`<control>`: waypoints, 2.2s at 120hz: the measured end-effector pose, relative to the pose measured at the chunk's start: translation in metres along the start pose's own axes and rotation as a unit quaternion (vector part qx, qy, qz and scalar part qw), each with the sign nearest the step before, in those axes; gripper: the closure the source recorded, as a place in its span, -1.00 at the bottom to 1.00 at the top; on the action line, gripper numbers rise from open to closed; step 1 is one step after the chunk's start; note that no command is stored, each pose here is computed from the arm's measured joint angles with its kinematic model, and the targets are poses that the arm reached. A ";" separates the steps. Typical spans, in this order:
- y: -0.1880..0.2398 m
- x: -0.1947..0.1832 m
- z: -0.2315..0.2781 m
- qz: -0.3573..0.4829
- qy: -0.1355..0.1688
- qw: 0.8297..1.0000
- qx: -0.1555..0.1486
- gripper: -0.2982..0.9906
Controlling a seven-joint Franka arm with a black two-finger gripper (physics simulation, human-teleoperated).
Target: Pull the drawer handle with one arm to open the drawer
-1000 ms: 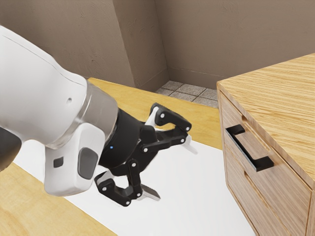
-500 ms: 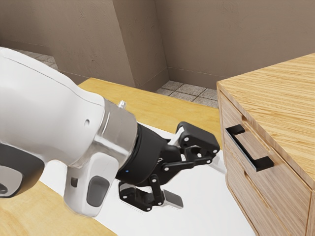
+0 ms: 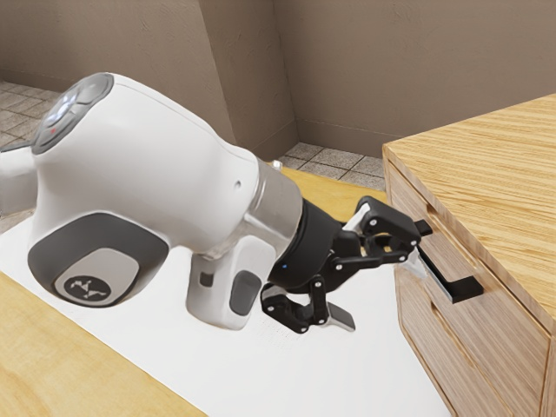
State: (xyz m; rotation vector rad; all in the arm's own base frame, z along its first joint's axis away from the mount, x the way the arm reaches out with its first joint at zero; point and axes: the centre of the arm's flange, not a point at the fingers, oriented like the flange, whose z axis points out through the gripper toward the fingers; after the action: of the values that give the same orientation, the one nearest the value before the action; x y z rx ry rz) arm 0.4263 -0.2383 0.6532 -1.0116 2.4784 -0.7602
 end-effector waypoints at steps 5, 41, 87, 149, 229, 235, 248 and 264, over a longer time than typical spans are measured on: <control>0.000 -0.001 0.002 0.002 -0.002 1.000 -0.001 -0.54; -0.007 -0.019 0.027 0.002 0.003 1.000 -0.012 -0.54; -0.007 -0.039 0.040 -0.005 -0.008 1.000 -0.022 -0.54; 0.003 -0.054 0.046 -0.021 -0.006 0.999 -0.033 -0.49; 0.029 -0.048 0.013 -0.022 -0.011 0.999 -0.024 -0.50; 0.033 -0.045 0.009 -0.021 -0.013 0.999 -0.024 -0.50; 0.039 -0.040 0.004 -0.020 -0.011 0.999 -0.024 -0.50; 0.047 -0.038 0.000 -0.022 -0.004 1.000 -0.021 -0.50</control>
State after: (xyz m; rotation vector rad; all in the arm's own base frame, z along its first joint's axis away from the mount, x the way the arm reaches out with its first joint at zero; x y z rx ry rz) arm 0.4267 -0.1829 0.6300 -1.0852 2.4832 -0.7189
